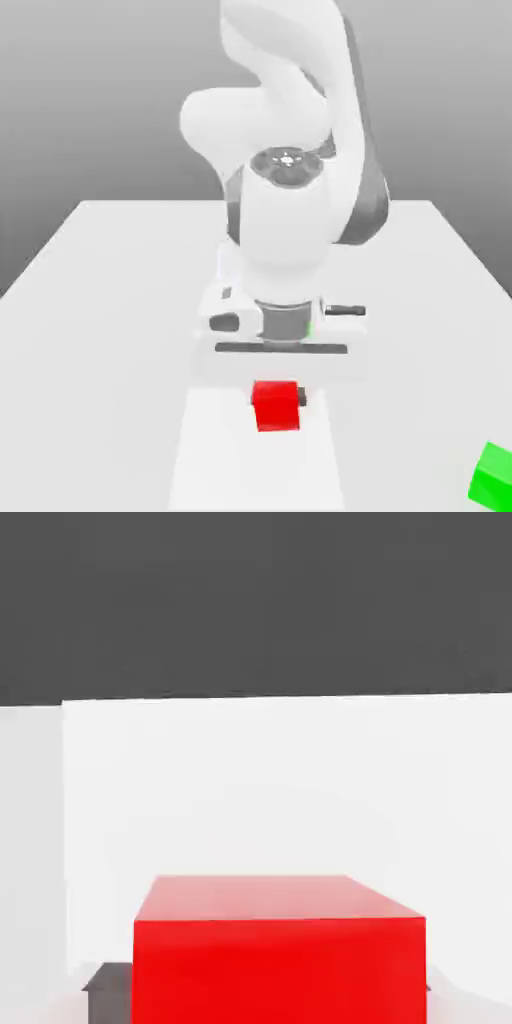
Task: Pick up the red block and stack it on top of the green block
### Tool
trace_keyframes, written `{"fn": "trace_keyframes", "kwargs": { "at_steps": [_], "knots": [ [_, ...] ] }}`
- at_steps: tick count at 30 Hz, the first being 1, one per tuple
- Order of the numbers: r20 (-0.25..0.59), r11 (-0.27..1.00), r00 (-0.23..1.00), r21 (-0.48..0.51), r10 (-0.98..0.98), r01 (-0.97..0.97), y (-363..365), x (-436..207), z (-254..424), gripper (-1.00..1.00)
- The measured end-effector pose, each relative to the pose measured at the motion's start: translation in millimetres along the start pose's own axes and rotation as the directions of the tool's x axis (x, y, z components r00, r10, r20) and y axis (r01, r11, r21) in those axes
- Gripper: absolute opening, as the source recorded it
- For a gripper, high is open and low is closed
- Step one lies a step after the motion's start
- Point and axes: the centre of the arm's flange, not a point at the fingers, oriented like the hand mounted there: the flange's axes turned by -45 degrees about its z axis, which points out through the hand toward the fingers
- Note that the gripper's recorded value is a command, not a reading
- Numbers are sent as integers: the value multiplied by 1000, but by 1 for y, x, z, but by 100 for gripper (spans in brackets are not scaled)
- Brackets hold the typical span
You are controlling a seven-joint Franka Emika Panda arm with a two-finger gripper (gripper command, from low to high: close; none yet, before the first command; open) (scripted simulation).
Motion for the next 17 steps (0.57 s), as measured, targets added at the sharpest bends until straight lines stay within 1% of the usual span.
{"fn": "trace_keyframes", "kwargs": {
  "at_steps": [4,9,11,13,14,17],
  "knots": [
    [1,999,999,-4,-41,41,-79,20,-10,-100],
    [-10,997,997,9,-78,78,-184,26,-29,-100],
    [-14,997,997,14,-81,82,-202,27,-16,-100],
    [-15,996,996,15,-82,83,-207,27,11,-100],
    [-15,996,996,15,-83,83,-208,26,23,100],
    [-15,996,996,15,-83,83,-208,26,23,100]
  ]
}}
